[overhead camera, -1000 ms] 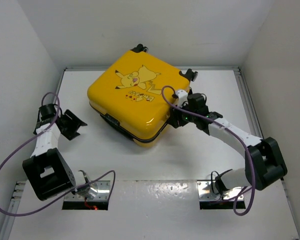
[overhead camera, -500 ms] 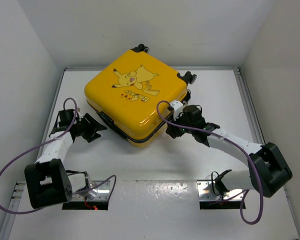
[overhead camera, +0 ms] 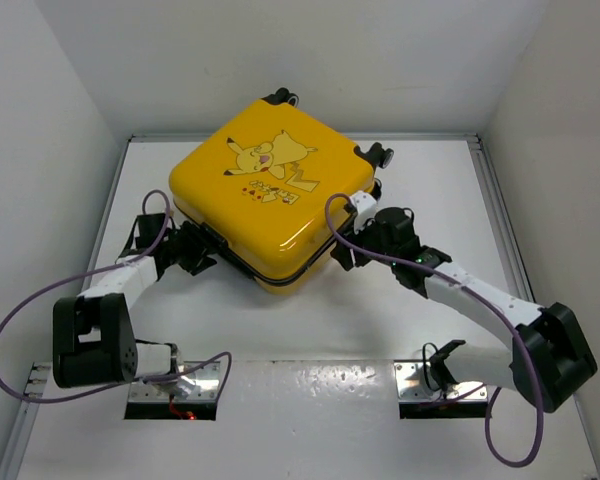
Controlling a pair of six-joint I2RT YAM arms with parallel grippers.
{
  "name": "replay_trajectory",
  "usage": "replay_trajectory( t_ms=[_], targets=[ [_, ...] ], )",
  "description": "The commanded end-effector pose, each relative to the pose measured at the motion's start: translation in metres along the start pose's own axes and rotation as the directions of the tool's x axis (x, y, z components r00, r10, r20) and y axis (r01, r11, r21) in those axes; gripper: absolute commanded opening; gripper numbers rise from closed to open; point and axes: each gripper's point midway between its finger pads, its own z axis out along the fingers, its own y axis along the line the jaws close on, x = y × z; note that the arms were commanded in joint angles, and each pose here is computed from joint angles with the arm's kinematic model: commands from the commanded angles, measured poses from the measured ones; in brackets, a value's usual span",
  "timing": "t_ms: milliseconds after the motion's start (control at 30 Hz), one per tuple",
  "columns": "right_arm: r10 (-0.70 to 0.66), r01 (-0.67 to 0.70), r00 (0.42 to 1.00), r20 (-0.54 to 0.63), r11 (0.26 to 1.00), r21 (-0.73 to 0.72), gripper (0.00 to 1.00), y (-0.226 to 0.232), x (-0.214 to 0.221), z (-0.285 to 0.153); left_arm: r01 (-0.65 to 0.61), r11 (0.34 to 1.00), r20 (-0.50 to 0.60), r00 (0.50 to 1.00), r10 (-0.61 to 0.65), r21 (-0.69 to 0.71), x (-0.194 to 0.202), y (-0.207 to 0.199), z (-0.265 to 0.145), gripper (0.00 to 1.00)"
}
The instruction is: Pack the luggage
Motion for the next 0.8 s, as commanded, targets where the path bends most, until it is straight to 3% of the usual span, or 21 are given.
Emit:
replay_trajectory(
  t_ms=[0, 67, 233, 367, 400, 467, 567, 667, 767],
  targets=[
    [0.014, -0.023, 0.994, 0.109, 0.996, 0.084, 0.58, -0.019, -0.034, -0.013, -0.003, 1.000, 0.048, 0.999, 0.004, -0.019, -0.010, -0.005, 0.013, 0.52],
    [0.009, -0.025, 0.992, 0.123, 0.991, 0.131, 0.59, -0.027, -0.043, -0.022, 0.005, 0.997, 0.055, 0.998, -0.001, -0.072, -0.006, 0.006, 0.020, 0.50],
    [-0.013, -0.027, 0.989, 0.147, 0.963, 0.269, 0.51, -0.051, -0.040, -0.039, 0.023, 0.987, 0.074, 0.997, -0.011, -0.159, -0.005, 0.028, 0.033, 0.47],
    [-0.035, -0.023, 0.989, 0.143, 0.923, 0.384, 0.23, -0.073, -0.021, -0.047, -0.034, 0.965, 0.100, 0.993, 0.062, -0.259, -0.020, 0.035, 0.044, 0.44],
    [-0.014, -0.036, 0.993, 0.121, 0.913, 0.406, 0.18, -0.080, -0.009, -0.047, -0.051, 0.935, 0.148, 0.983, 0.109, -0.350, -0.033, 0.045, 0.043, 0.42],
    [0.023, -0.066, 0.993, 0.115, 0.920, 0.387, 0.21, -0.084, -0.001, -0.047, -0.095, 0.890, 0.165, 0.969, 0.186, -0.445, -0.050, 0.048, 0.043, 0.42],
    [-0.002, -0.047, 0.992, 0.123, 0.916, 0.399, 0.24, -0.089, 0.012, -0.049, -0.092, 0.864, 0.176, 0.963, 0.203, -0.495, -0.061, 0.049, 0.045, 0.42],
    [-0.008, -0.049, 0.990, 0.138, 0.914, 0.404, 0.26, -0.092, 0.017, -0.052, -0.071, 0.855, 0.181, 0.965, 0.188, -0.514, -0.060, 0.052, 0.048, 0.40],
    [0.013, -0.072, 0.990, 0.140, 0.902, 0.425, 0.26, -0.096, 0.019, -0.055, -0.022, 0.849, 0.169, 0.977, 0.130, -0.528, -0.050, 0.066, 0.052, 0.32]
  ],
)
